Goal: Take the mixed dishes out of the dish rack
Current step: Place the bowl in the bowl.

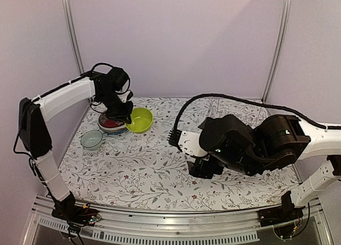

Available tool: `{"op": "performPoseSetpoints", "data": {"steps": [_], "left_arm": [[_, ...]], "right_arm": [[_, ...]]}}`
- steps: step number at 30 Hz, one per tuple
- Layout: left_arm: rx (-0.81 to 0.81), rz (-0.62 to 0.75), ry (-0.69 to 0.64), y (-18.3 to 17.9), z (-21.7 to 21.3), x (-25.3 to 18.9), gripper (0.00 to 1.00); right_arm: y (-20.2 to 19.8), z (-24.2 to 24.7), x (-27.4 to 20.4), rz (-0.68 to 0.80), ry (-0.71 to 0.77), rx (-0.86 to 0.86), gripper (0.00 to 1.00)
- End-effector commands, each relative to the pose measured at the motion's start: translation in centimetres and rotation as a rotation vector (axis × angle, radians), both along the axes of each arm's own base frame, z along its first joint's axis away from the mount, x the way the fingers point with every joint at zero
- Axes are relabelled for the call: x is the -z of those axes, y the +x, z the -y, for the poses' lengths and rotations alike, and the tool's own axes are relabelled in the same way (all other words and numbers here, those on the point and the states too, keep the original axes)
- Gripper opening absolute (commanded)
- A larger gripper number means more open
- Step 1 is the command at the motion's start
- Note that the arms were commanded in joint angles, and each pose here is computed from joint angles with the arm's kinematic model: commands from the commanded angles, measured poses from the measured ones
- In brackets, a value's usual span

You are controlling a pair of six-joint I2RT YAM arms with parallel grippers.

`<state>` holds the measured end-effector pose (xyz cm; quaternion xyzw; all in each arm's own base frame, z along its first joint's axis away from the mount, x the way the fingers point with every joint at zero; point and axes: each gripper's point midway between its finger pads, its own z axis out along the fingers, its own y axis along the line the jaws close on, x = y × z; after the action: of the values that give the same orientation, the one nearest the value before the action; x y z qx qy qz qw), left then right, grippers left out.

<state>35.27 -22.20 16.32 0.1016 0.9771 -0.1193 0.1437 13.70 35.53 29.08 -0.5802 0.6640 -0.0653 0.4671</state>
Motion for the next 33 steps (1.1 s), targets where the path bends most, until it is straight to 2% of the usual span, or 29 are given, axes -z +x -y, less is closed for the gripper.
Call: {"op": "performPoseSetpoints", "data": {"steps": [1,5,10,17,24,30,33], "left_arm": [[-0.279,0.072,-0.031,2.5,-5.7,-2.4,0.00],[-0.446,0.082,0.049,3.0,-11.2,-2.5,0.00],[-0.639,0.003,0.083,2.4,-16.8,-0.7,0.00],[-0.868,-0.059,0.041,0.3,-22.7,1.7,0.00],[-0.972,-0.126,0.052,-1.6,-25.3,4.1,0.00],[-1.001,-0.163,0.037,-1.7,-26.4,6.3,0.00],[-1.007,-0.198,-0.043,-1.4,-26.0,7.3,0.00]], "right_arm": [[1.6,1.2,-1.3,-0.053,0.135,0.084,0.99],[2.5,2.4,-1.6,-0.101,0.198,0.126,0.99],[3.5,3.4,-1.4,-0.138,0.249,0.176,0.99],[4.7,4.6,-0.9,-0.181,0.300,0.244,0.99],[5.4,5.2,-0.9,-0.222,0.357,0.281,0.99],[5.7,5.2,-0.8,-0.237,0.369,0.293,0.99],[5.8,5.4,-0.6,-0.259,0.378,0.301,0.99]]}}
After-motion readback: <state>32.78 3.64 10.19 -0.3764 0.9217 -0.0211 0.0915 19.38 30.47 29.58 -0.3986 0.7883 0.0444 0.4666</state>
